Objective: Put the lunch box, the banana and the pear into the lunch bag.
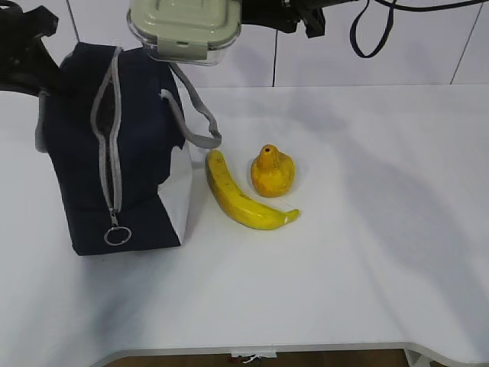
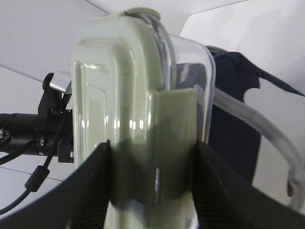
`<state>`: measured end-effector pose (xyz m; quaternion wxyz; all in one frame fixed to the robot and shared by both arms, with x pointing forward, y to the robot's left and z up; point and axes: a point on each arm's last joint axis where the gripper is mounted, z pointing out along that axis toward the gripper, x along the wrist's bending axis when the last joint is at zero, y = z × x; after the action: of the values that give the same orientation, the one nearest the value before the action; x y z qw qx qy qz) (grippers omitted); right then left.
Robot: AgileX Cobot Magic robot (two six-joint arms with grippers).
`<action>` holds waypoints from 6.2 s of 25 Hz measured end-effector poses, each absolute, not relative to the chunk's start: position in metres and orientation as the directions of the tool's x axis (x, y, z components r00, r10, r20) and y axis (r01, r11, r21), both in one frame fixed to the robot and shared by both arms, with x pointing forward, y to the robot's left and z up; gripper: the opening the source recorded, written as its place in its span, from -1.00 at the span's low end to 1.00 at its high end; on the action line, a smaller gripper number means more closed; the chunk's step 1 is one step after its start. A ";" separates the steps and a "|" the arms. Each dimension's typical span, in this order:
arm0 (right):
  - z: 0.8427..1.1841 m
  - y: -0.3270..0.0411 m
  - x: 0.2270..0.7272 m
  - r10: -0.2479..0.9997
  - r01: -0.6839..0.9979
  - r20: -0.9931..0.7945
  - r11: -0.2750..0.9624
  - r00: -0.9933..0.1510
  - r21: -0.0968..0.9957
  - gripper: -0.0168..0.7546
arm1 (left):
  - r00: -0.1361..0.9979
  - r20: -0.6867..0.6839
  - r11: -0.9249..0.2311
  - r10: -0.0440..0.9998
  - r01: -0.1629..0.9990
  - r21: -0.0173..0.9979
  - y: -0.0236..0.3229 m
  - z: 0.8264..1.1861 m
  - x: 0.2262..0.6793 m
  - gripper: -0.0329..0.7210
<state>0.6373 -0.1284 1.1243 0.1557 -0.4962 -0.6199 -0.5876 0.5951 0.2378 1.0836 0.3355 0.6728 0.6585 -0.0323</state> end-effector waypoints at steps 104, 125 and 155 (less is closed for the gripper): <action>0.956 -0.050 0.690 0.641 0.884 0.661 0.061 -0.391 0.464 0.37 | 0.352 -0.619 -0.090 0.702 0.906 0.413 0.203 1.056 0.628 -0.91; 1.046 -0.063 0.689 0.698 0.766 0.368 0.418 -0.615 0.488 0.42 | 0.354 -0.624 -0.100 0.697 0.909 0.403 0.203 1.056 0.627 -0.91; 1.053 -0.109 0.613 0.716 0.755 0.253 0.577 -0.651 0.311 0.36 | 0.361 -0.591 -0.138 0.722 0.911 0.388 0.210 1.052 0.626 -0.91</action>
<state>0.6131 -0.1088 1.0526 0.0499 -0.4148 -0.8866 -0.1985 0.6257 0.2097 1.0522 0.3591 0.7425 0.5498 -0.1320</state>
